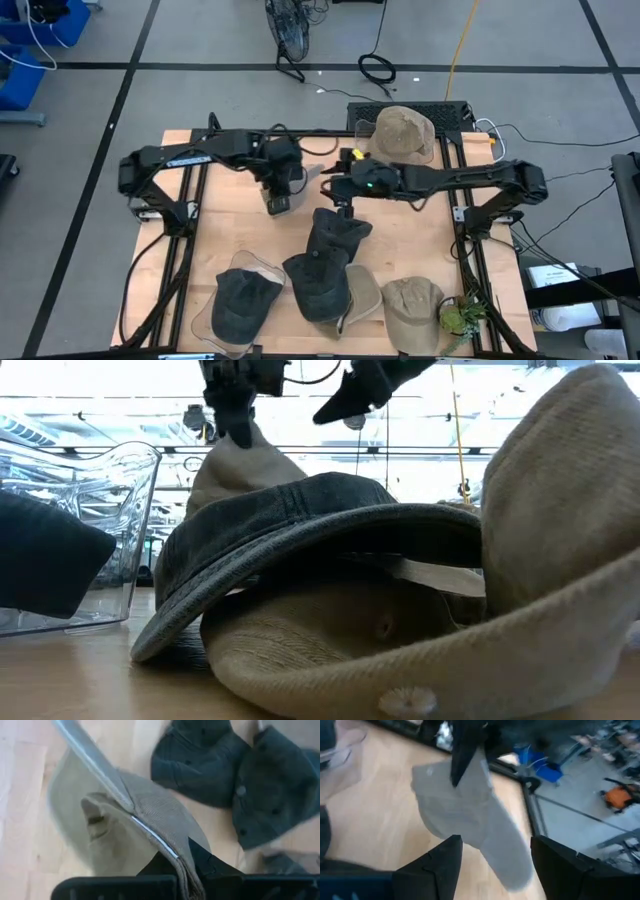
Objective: Pick & Place hat
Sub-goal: Put the brown cap into the top transparent bin
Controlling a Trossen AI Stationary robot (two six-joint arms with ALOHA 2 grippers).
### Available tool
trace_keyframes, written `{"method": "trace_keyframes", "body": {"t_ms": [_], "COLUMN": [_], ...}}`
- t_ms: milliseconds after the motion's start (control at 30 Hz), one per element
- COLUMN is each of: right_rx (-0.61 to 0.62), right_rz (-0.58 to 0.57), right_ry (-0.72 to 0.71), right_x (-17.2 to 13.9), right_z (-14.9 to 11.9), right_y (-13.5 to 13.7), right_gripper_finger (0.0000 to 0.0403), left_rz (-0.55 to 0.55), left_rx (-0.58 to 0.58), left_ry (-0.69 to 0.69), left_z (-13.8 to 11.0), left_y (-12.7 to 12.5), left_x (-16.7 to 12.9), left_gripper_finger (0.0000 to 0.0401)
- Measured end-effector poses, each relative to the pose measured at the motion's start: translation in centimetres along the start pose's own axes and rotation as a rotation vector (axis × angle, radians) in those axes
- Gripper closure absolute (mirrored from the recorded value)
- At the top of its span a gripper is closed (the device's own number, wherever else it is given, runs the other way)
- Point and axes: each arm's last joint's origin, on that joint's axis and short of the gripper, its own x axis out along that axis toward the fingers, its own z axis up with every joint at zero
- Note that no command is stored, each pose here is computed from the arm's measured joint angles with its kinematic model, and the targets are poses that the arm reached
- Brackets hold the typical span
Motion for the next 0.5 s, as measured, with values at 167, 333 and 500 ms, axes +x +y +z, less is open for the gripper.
{"method": "trace_keyframes", "body": {"t_ms": [167, 333, 500], "right_rx": [-0.054, -0.006, 0.086], "right_rz": [0.007, 0.081, 0.186], "right_ry": [0.069, 0.025, -0.008], "right_x": [1.0, 1.2, 1.3], "right_z": [-0.2, -0.5, -1.0], "right_y": [-1.4, -2.6, -3.3], "right_gripper_finger": [0.0185, 0.0185, 0.0186], "left_rz": [-0.003, -0.009, 0.024], "left_rx": [0.106, 0.158, 0.194], "left_ry": [0.028, 0.013, 0.002], "left_z": [1.3, 1.5, 1.5], "left_y": [-1.1, -1.9, -2.2], "left_x": [-1.0, -1.5, -1.8], "left_gripper_finger": [0.0397, 0.0397, 0.0397]}}
